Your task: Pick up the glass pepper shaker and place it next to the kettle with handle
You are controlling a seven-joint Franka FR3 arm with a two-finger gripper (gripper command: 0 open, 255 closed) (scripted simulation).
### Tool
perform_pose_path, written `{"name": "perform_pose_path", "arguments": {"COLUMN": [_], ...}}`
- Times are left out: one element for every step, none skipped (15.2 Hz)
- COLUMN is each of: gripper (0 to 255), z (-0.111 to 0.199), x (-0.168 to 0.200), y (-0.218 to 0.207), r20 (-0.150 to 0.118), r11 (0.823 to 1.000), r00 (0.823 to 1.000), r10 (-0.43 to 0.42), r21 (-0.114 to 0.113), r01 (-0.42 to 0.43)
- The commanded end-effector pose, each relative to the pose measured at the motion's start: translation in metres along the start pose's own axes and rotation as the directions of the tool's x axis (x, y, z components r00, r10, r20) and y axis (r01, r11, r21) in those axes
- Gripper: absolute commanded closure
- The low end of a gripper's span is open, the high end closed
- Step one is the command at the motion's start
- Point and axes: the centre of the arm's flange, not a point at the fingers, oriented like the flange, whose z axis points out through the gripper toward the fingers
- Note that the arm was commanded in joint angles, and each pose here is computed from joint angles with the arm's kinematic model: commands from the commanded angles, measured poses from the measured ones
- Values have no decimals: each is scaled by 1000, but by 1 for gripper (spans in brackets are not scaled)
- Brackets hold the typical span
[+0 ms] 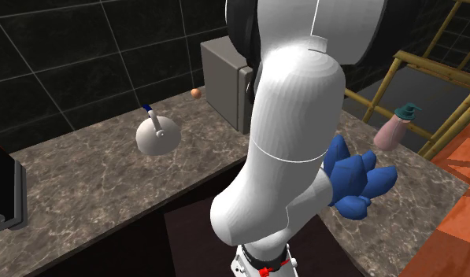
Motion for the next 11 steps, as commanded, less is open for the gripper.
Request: {"name": "perform_pose_path", "arguments": {"gripper": [0, 255, 255, 255, 255, 255, 255, 255, 255, 255, 255], "z": [0, 0, 0, 0, 0, 0, 0, 0, 0, 0, 0], "x": [0, 0, 0, 0, 0, 0, 0, 0, 0, 0, 0], "y": [0, 0, 0, 0, 0, 0, 0, 0, 0, 0, 0], "r20": [0, 0, 0, 0, 0, 0, 0, 0, 0, 0, 0], "r11": [1000, 1000, 1000, 1000, 1000, 1000, 1000, 1000, 1000, 1000, 1000], "r00": [1000, 1000, 1000, 1000, 1000, 1000, 1000, 1000, 1000, 1000, 1000], "r10": [0, 0, 0, 0, 0, 0, 0, 0, 0, 0, 0], "r21": [0, 0, 0, 0, 0, 0, 0, 0, 0, 0, 0], "r01": [0, 0, 0, 0, 0, 0, 0, 0, 0, 0, 0]}}
